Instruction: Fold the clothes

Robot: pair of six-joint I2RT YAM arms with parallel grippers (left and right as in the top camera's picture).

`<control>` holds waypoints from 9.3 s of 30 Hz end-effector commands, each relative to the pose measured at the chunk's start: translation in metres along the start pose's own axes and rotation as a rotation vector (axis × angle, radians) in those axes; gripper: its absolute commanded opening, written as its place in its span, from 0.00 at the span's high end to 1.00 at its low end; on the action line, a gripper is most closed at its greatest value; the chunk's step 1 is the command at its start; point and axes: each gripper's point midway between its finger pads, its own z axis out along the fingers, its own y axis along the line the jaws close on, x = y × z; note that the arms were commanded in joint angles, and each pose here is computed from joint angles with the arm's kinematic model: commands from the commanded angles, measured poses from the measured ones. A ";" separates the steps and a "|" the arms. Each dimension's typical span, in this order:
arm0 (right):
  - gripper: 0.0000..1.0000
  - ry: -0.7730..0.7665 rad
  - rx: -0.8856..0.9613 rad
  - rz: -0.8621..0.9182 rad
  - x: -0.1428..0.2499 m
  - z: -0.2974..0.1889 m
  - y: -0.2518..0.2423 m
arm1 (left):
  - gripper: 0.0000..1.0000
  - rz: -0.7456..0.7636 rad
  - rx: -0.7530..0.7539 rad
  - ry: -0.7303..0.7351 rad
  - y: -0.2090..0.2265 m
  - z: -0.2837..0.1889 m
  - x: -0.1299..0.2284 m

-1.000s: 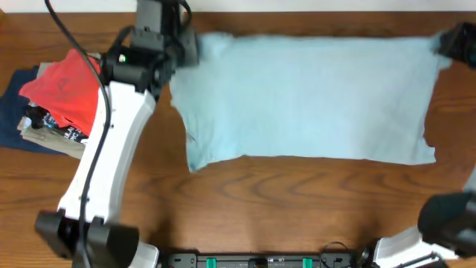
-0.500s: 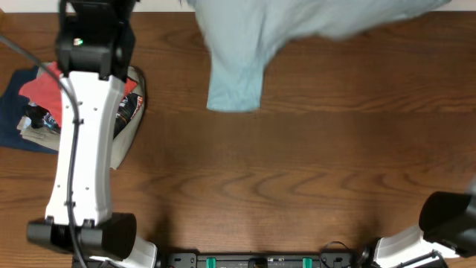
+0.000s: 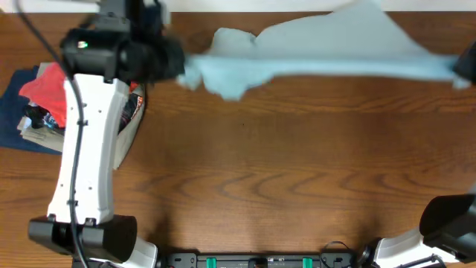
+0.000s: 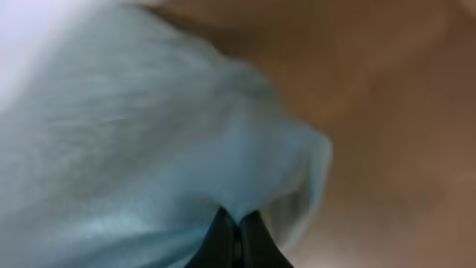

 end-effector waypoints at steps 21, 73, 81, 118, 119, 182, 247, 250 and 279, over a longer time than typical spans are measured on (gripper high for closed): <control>0.99 0.027 -0.018 -0.027 0.049 -0.035 -0.013 | 0.94 0.071 0.023 -0.037 -0.012 -0.045 0.058; 0.99 -1.023 -0.529 0.115 -0.182 -0.236 0.060 | 0.94 0.158 0.380 -1.265 -0.097 -0.257 -0.206; 0.99 -0.723 -0.311 -0.010 -0.122 -0.180 0.038 | 0.94 0.087 0.288 -0.728 -0.077 -0.161 -0.139; 0.99 0.902 0.239 0.165 0.230 0.093 -0.107 | 0.94 -0.097 -0.104 0.829 0.056 0.101 0.230; 0.99 0.895 0.233 0.180 0.232 0.091 -0.109 | 0.94 -0.095 -0.102 0.821 0.056 0.097 0.233; 0.60 0.360 0.294 0.260 0.198 0.120 -0.135 | 0.34 -0.103 -0.114 0.261 0.064 0.204 0.123; 0.67 0.274 0.136 0.167 0.206 0.148 -0.116 | 0.94 -0.369 -0.282 0.526 0.124 0.205 0.182; 0.85 0.270 0.159 0.164 0.207 0.149 -0.120 | 0.94 -0.370 -0.284 0.529 0.124 0.204 0.182; 0.60 0.226 0.084 0.241 0.140 0.106 -0.113 | 0.21 -0.353 -0.210 0.161 0.100 0.137 0.109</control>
